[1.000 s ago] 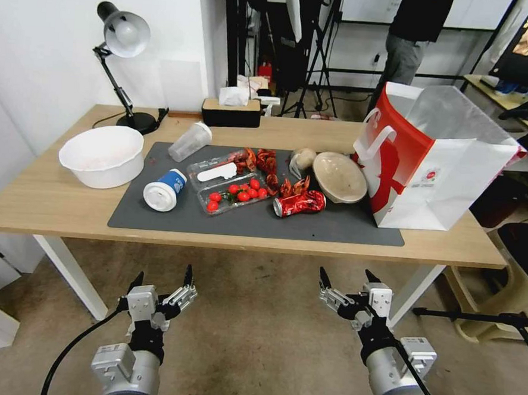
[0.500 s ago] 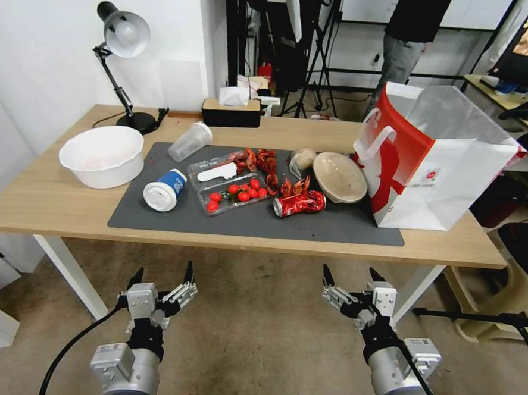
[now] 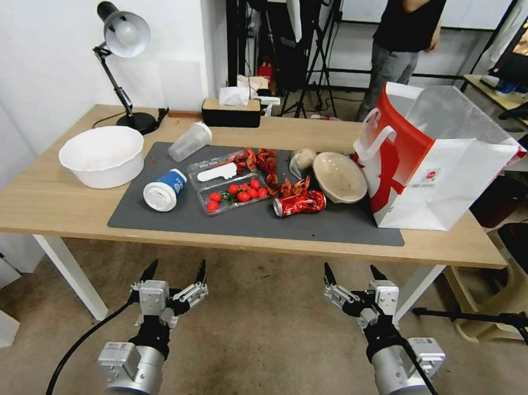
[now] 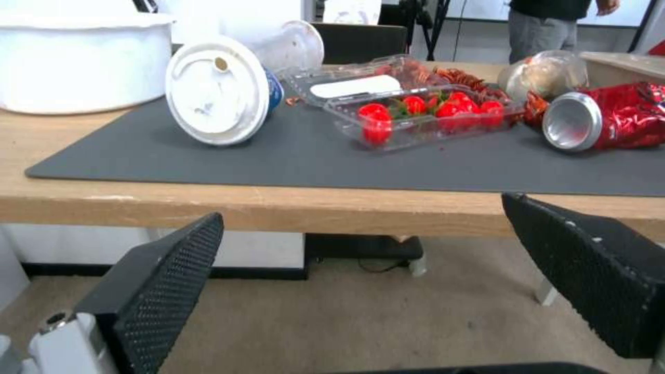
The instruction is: Pick up the trash from the table and place it into the takeout bag.
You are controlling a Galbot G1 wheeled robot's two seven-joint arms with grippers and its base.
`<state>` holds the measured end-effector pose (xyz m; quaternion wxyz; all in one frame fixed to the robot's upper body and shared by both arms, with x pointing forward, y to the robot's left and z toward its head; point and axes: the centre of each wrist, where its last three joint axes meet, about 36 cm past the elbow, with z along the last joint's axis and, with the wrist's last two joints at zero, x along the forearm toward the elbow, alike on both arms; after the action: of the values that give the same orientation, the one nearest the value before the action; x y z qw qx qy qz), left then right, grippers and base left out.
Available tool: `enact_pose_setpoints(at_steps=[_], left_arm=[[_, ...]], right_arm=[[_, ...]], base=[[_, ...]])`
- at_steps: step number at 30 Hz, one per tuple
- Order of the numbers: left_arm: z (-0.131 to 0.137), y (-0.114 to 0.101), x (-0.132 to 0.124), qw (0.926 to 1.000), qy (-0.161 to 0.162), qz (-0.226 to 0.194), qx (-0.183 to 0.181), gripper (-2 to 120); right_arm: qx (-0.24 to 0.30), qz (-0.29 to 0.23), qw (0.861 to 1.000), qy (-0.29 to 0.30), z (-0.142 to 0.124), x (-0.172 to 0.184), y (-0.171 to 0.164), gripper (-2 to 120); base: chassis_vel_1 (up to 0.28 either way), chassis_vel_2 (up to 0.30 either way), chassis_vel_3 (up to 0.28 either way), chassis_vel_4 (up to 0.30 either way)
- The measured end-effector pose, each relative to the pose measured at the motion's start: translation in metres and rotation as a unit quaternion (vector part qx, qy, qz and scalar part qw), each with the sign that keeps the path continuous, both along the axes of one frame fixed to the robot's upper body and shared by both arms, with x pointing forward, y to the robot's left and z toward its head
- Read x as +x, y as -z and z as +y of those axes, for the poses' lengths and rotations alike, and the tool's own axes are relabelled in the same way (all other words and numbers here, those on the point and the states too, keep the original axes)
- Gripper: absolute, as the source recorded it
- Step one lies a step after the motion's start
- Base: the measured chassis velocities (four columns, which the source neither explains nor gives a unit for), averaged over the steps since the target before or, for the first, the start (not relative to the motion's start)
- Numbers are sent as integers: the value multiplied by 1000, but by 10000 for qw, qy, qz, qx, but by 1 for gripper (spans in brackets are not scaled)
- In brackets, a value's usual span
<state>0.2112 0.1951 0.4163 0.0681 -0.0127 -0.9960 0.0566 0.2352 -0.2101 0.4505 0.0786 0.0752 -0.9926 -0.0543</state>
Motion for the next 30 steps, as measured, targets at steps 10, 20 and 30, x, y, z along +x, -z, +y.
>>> enact_pose_setpoints(at_steps=[10,20,30], left_arm=[[4,2,13,9998,-3,-177,-36,100],[8,7,16,9999,-57,-120,43,100],[8,7,18,9999,-36,-132,59,100]], right_arm=[[-168,-668,9969,-373,-22,23,-1,100],[-127,-874,9952,-423,-30,62,8,100],[2435,336,9686,366,-25,85,-39,100]], base=[[0,0,0,0],[0,0,0,0],[0,0,0,0]])
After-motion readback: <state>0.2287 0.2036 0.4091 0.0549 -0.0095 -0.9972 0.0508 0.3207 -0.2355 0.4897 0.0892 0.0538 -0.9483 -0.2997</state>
